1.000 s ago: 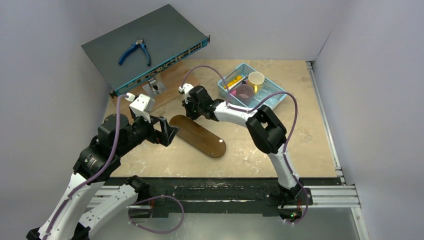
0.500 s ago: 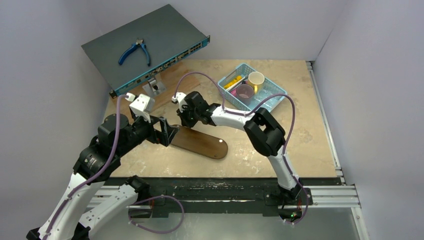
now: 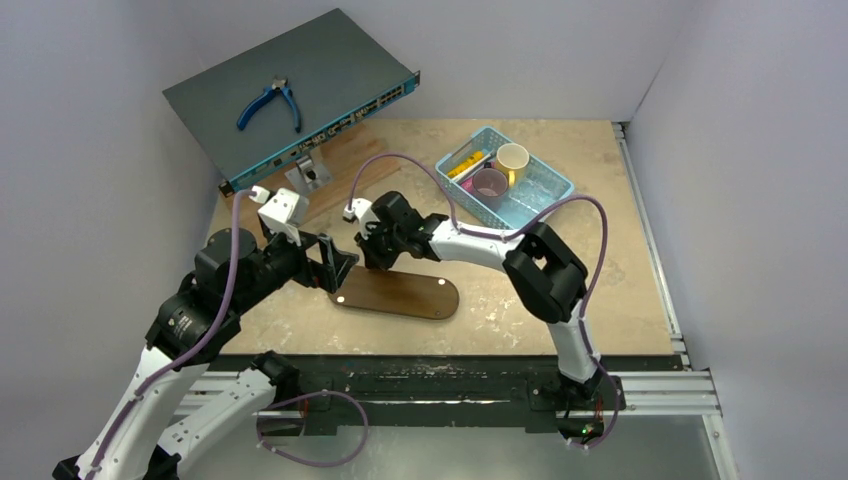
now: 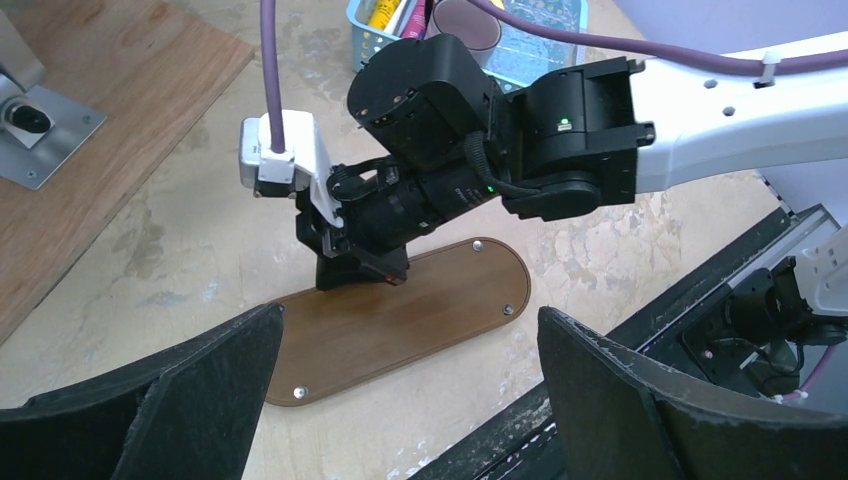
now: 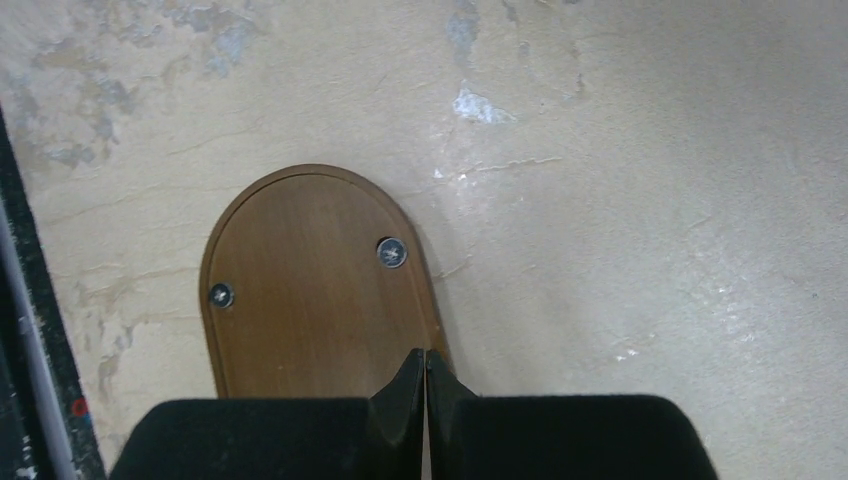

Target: Prepare toiletry sets of a toothbrush and toothpaste on the tray

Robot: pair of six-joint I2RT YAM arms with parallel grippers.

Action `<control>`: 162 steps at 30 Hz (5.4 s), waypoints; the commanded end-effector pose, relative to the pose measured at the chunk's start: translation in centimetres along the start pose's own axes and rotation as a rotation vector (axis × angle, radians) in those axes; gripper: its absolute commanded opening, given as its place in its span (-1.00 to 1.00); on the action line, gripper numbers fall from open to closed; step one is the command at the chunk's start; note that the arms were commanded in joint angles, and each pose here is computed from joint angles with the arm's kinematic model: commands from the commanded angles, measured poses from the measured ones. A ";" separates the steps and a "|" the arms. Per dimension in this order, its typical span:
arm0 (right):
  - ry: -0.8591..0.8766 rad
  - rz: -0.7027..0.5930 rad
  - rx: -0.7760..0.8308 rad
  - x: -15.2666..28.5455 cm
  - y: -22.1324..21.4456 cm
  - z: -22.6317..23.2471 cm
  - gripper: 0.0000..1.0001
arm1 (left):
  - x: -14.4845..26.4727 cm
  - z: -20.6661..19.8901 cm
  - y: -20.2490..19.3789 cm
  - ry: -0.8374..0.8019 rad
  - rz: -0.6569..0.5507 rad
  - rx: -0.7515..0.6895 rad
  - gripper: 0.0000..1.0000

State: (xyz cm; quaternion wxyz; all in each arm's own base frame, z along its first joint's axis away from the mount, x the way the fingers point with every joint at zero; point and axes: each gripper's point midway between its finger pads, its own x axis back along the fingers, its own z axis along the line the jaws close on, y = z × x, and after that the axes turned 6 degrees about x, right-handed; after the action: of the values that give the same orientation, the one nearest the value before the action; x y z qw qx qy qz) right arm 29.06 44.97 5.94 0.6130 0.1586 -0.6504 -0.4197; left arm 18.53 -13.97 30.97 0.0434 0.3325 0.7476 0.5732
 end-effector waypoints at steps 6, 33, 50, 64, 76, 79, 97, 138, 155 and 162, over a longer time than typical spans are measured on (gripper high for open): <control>-0.053 -0.099 0.036 5.3 3.4 1.1 -1.00 | 0.0 0.3 0.4 0.013 -0.020 -0.022 0.96; -0.563 0.071 -0.489 18.4 -9.7 -0.7 -0.11 | -0.1 0.0 0.4 0.000 -0.017 -0.021 0.96; -0.591 0.152 -0.650 17.8 -14.8 0.5 -0.02 | -0.1 0.1 0.3 0.000 -0.013 -0.021 0.96; -0.636 0.189 -0.659 16.6 -15.9 -0.3 -0.07 | 0.0 0.1 0.4 0.000 -0.018 -0.023 0.96; -0.697 0.230 -0.656 16.9 -17.4 -0.9 -0.11 | 0.2 0.0 0.5 0.000 -0.025 -0.023 0.96; -0.724 0.243 -0.652 17.3 -17.8 -1.2 -0.12 | 0.2 0.0 0.5 -0.001 -0.024 -0.023 0.96; -0.828 0.283 -0.690 19.8 -20.4 -1.6 -0.15 | 0.3 0.0 0.5 -0.001 -0.025 -0.023 0.96; -0.817 -0.027 -0.753 20.3 -6.8 -6.1 0.15 | 0.6 -0.2 0.6 -0.014 -0.036 -0.022 0.96; -0.736 0.023 -0.763 11.6 -5.9 -7.8 0.65 | 0.6 0.1 0.6 -0.001 -0.037 -0.023 0.96; -0.717 0.090 -0.750 10.1 -8.0 -7.4 0.65 | 0.6 0.0 0.6 -0.002 -0.037 -0.023 0.96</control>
State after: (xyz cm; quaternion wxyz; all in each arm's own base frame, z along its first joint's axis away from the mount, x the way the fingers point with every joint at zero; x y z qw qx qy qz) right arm 30.87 29.14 5.00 0.3790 -0.2762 -0.6358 -0.6131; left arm 18.14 -13.72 31.43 0.0535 0.3272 0.7494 0.5732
